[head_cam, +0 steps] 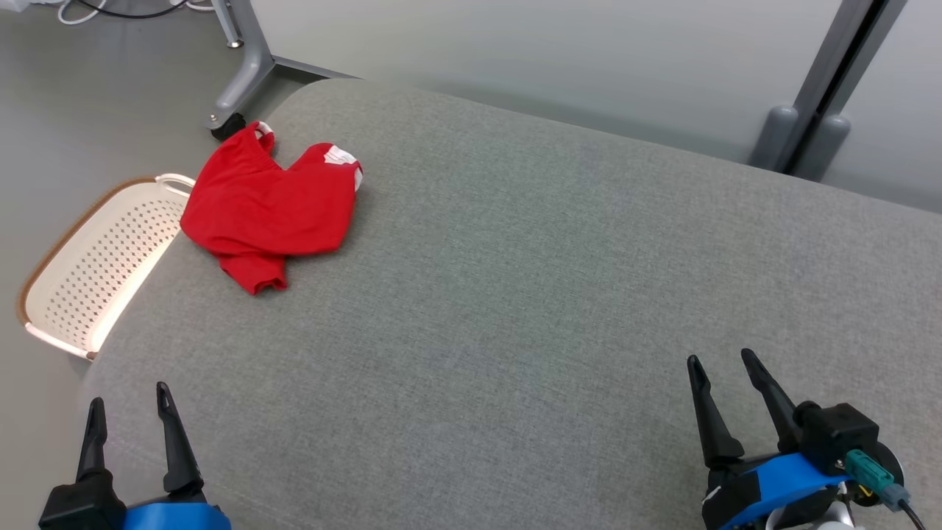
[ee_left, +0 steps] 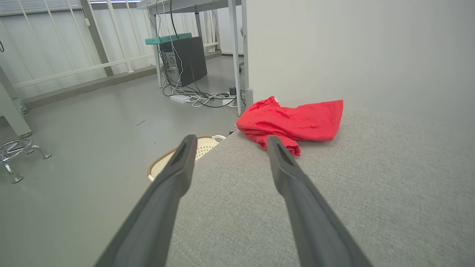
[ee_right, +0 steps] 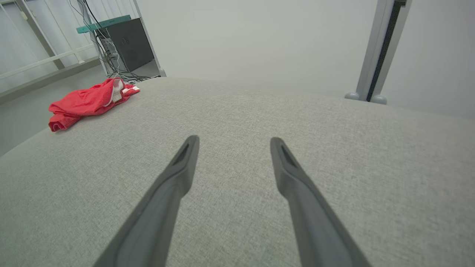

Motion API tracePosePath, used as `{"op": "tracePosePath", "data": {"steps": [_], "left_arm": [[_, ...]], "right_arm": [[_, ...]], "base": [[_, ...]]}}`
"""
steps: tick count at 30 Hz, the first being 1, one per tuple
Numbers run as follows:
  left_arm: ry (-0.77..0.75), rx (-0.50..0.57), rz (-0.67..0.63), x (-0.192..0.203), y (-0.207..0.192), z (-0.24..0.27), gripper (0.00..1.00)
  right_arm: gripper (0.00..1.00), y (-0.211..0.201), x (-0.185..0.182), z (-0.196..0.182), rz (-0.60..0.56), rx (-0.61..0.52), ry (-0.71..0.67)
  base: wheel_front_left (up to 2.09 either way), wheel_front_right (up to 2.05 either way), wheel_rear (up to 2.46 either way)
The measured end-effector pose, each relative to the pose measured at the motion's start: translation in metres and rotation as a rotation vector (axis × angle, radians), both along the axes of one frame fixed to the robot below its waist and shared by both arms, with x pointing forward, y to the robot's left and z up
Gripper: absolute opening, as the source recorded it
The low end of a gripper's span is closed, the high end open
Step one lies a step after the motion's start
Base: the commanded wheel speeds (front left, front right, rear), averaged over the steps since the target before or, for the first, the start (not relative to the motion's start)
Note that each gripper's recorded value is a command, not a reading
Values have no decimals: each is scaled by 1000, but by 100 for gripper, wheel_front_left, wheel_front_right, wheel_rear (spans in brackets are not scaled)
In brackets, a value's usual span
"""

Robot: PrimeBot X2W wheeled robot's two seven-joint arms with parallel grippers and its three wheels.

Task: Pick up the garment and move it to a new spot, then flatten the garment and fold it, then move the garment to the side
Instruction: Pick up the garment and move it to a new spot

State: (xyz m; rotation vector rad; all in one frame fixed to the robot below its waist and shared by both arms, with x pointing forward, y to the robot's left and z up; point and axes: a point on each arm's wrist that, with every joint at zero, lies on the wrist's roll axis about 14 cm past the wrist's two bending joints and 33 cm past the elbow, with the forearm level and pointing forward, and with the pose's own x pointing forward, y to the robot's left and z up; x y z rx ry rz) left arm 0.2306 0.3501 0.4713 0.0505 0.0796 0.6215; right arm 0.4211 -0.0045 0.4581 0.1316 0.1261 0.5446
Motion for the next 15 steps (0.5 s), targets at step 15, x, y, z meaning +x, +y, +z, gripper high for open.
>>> {"op": "tracePosePath", "data": {"steps": [15], "left_arm": [[-78,106,-113,125,30,39,100]], "right_arm": [[100,-52,37,-4,-140,-51,-42]], "base": [[0,0,0]]}}
